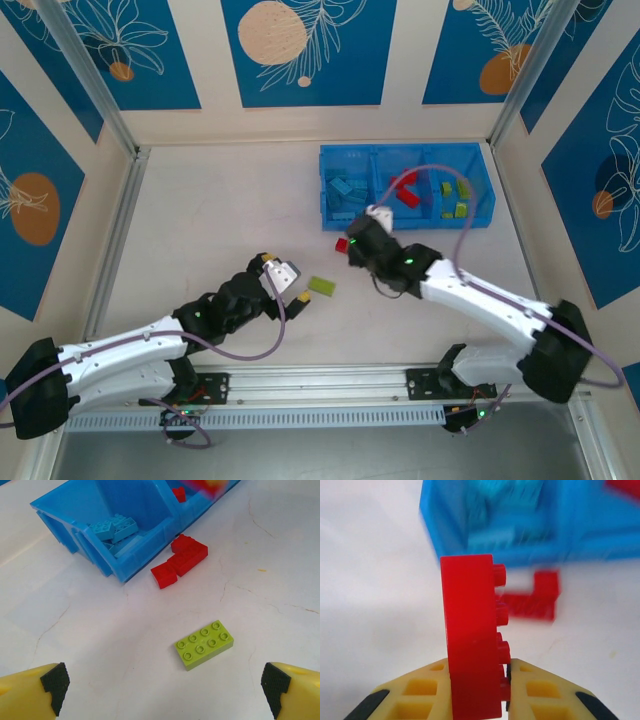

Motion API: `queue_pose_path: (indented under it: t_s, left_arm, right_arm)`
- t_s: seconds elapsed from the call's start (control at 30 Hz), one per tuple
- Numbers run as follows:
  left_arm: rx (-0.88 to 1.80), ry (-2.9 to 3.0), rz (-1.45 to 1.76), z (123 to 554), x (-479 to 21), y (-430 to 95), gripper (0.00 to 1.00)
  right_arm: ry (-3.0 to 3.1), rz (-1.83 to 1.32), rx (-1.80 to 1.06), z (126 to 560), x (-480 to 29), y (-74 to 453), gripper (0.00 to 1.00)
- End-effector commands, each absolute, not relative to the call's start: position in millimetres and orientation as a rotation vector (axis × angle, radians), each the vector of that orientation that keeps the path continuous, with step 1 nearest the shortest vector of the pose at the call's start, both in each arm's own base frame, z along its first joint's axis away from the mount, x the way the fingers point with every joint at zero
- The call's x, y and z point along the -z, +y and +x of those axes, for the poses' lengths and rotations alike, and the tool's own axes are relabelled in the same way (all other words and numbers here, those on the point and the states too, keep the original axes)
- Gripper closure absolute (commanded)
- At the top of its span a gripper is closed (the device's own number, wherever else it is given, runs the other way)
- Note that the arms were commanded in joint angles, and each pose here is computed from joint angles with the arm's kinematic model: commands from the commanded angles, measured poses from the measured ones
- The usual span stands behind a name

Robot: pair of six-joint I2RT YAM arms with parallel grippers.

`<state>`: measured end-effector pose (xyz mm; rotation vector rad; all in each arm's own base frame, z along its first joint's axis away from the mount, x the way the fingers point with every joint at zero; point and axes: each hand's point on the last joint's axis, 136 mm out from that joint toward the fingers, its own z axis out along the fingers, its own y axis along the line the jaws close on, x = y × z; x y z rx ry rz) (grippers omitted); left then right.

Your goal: Sort the legos into containers by color

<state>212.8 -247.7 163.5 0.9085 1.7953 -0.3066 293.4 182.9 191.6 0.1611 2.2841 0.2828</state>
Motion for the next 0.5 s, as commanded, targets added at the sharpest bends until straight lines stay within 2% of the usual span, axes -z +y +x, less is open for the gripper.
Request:
queue_pose_path:
  t_s: [0.0,0.1,0.23,0.27,0.4,0.47]
  left_arm:
    - [0.310,1.783,0.895,217.0,-171.6,-251.1,0.00]
    - [0.298,1.794,0.904,218.3,-167.3,-252.1,0.00]
    - [0.272,1.800,0.906,220.5,-164.0,-250.5,0.00]
    - [0.263,1.800,0.905,221.4,-163.9,-249.7,0.00]
    - [0.243,1.799,0.897,223.2,-162.8,-247.0,0.00]
    - [0.235,1.802,0.895,224.0,-161.6,-246.8,0.00]
  right_arm:
    - [2.212,0.274,-0.210,334.6,-200.3,127.4,0.77]
    - [2.242,0.369,-0.242,379.9,-192.0,96.2,0.77]
    - [2.349,0.381,-0.203,433.0,-169.7,83.3,0.74]
    - [2.393,0.389,-0.181,441.5,-161.4,79.9,0.70]
    - [2.432,0.423,-0.162,456.2,-176.8,72.3,0.39]
    - [2.388,0.425,-0.211,445.9,-193.9,74.4,0.35]
